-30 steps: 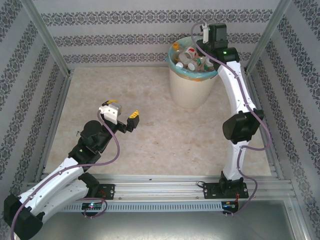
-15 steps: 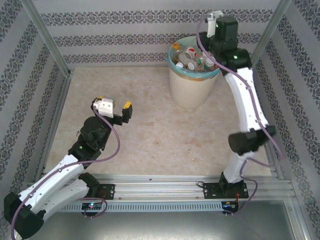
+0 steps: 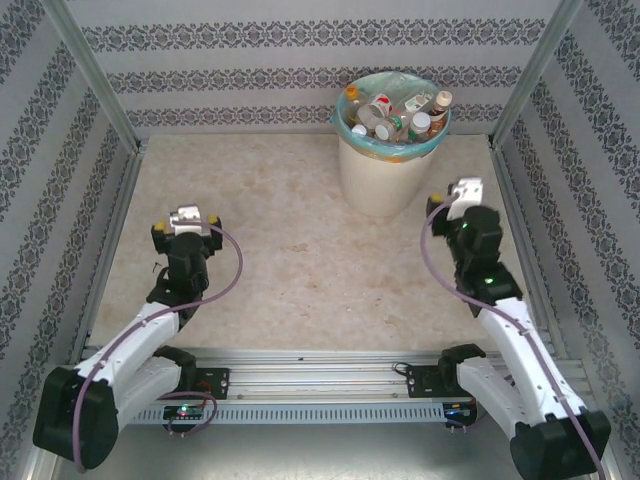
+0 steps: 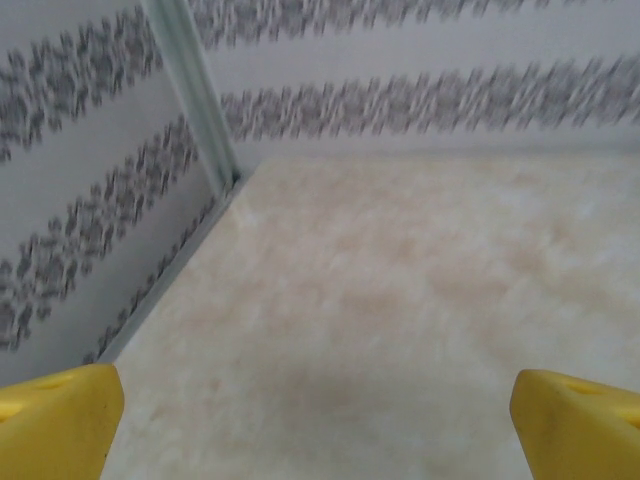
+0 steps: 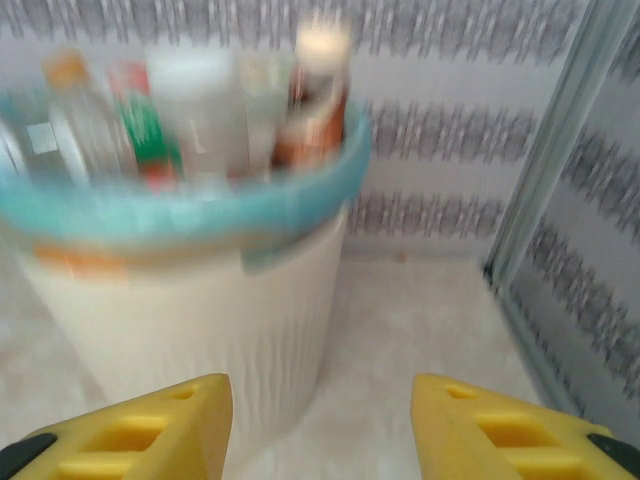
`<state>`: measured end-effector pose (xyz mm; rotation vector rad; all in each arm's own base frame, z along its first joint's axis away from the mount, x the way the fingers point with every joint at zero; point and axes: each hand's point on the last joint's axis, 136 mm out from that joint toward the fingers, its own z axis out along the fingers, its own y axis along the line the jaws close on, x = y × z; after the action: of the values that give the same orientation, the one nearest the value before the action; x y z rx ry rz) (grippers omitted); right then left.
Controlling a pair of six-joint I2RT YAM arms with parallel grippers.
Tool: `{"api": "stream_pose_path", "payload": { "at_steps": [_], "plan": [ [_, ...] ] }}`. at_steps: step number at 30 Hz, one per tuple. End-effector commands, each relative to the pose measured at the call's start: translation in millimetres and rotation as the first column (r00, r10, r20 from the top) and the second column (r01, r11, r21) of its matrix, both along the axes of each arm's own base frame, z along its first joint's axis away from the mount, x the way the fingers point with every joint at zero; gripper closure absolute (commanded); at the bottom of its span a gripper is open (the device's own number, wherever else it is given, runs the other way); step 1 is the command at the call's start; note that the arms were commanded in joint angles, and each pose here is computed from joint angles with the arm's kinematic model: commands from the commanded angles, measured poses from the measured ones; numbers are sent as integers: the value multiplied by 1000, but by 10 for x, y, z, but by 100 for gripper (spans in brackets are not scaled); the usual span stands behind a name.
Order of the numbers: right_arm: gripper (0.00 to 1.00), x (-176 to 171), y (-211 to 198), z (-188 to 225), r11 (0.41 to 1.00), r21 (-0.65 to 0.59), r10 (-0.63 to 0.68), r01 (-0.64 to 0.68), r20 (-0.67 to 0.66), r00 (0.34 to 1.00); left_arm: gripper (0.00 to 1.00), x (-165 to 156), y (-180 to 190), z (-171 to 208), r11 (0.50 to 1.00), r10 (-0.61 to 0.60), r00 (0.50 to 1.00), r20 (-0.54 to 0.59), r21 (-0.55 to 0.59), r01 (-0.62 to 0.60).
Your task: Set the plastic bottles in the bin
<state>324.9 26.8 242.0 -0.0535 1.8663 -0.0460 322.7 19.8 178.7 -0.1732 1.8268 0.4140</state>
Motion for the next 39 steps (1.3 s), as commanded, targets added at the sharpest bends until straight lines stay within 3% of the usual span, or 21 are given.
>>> {"api": "stream_pose_path", "payload": {
  "at_steps": [1,4,9,13,15,21,26,28,30,31,33,39],
  "plan": [
    [46,-12,99,-362,997,-38,74,-72,52,996,0,34,104,46,1000,16,996,89,15,-17],
    [44,-35,92,-708,994,-60,96,-91,84,992,0,129,119,-165,1000,-24,998,57,3,24],
    [39,70,112,-849,990,-35,142,-138,114,983,0,355,70,-490,990,-132,990,52,-49,134],
    [38,153,167,-1030,979,47,192,-200,135,972,0,495,5,-602,974,-206,978,-30,-101,202],
    [38,184,201,-1037,974,25,218,-224,146,965,0,524,-42,-636,962,-249,967,-52,-126,241],
    [35,266,-88,-1120,982,112,128,-150,180,975,0,532,-348,-715,894,-419,906,55,-151,422],
    [29,420,-214,-1267,987,139,64,-86,156,986,0,517,-146,-780,938,-303,948,101,-146,316],
    [24,478,-506,-1319,979,179,-117,98,101,988,0,568,-37,-809,955,-240,967,82,-159,250],
    [15,492,-537,-1338,978,156,-150,137,79,985,0,616,-21,-830,958,-229,972,55,-168,235],
    [2,513,-538,-1344,978,141,-164,153,72,984,0,642,28,-858,963,-199,980,33,-177,201],
    [2,539,-545,-1344,976,112,-194,186,64,979,0,686,125,-872,973,-139,990,9,-184,138],
    [2,645,-466,-1381,983,71,-172,171,16,985,0,699,122,-880,974,-139,990,-1,-182,137]
  ]
}}
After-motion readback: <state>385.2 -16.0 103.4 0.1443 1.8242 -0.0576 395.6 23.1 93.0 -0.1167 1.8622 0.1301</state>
